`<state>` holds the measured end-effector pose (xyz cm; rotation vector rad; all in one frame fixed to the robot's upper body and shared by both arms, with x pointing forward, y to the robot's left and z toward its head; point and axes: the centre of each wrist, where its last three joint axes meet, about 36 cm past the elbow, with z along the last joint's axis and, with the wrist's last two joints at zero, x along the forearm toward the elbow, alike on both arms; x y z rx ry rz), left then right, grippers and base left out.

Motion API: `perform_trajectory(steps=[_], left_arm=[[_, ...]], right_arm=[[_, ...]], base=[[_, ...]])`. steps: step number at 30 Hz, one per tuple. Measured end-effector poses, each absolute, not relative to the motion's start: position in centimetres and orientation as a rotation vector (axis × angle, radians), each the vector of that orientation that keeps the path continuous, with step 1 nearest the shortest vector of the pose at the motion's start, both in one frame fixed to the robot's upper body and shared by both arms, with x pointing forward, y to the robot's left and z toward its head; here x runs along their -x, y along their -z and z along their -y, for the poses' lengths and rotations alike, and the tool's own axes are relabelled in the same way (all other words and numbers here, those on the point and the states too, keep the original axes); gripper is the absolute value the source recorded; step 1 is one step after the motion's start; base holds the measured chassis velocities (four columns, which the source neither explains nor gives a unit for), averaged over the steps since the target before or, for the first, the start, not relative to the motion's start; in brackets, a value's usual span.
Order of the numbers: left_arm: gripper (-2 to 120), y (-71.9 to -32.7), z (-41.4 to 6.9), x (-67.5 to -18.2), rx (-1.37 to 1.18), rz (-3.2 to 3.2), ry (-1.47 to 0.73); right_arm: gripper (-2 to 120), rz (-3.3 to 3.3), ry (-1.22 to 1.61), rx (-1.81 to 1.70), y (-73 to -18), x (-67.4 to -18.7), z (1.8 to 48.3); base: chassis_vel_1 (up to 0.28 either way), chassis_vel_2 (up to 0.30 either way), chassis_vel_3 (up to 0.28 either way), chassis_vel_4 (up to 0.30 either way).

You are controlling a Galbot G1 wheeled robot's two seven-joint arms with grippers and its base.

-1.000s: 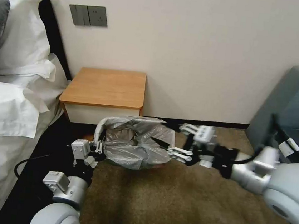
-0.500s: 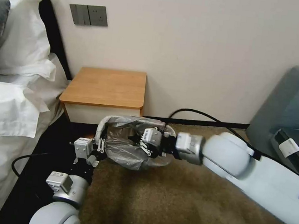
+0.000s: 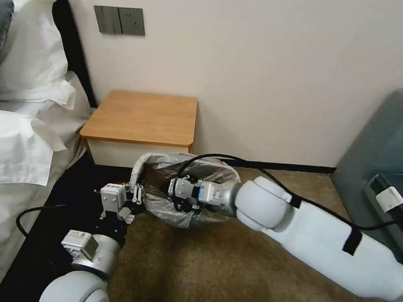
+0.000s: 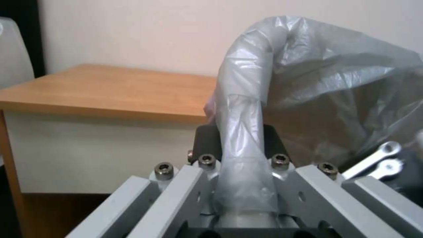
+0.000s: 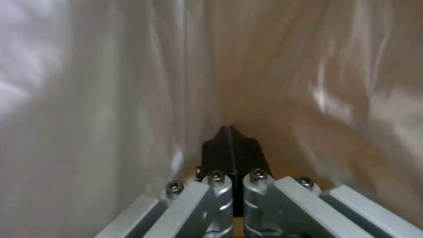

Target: Pick up the garbage bag from the table and place it over the trash can.

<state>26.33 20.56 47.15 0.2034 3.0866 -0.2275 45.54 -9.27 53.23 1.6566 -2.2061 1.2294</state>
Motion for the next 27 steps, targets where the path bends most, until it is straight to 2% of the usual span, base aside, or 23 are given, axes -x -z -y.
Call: perform_trajectory(steps=[13,27], left_arm=[[7,-47.4,-20.5,-26.2,-0.223,-3.078,0.221],[7,-46.7,-20.1,-26.2,-0.229,-3.07,0.156]], right_arm=[[0,2.189,-1.299,-1.569,-51.6,-47.5,9.4],[0,2.178,-1.337,-1.448,-53.1,-46.2,7.1]], base=[[0.0,0.0,0.0,0.0],[0.0,0.0,0.0,0.0]])
